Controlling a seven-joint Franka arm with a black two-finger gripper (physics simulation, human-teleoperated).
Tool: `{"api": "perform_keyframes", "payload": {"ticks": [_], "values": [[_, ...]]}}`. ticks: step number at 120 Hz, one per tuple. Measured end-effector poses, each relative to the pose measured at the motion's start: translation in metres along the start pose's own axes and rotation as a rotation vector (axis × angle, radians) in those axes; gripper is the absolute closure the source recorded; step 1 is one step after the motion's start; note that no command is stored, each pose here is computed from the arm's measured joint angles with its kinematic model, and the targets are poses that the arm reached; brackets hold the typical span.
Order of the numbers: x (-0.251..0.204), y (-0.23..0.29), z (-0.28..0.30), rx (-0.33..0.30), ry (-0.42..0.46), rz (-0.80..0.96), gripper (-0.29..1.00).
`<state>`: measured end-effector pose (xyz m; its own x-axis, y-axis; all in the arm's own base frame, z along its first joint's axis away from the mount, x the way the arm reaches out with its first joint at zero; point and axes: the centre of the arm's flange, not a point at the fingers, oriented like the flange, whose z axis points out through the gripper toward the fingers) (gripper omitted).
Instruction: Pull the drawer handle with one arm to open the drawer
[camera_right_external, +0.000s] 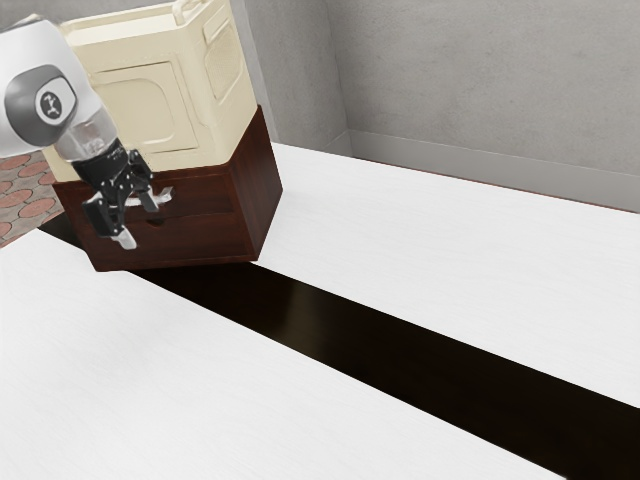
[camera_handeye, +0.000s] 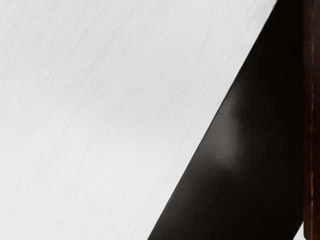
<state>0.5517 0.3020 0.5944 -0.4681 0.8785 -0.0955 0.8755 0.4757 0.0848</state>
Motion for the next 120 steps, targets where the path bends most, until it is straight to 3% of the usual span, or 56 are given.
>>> {"api": "perform_keyframes", "payload": {"ticks": [68,120], "values": [[0.055,0.045,0.017,-0.220,0.015,-0.092,0.00],[0.062,0.054,0.025,-0.252,0.005,-0.086,0.00]]}}
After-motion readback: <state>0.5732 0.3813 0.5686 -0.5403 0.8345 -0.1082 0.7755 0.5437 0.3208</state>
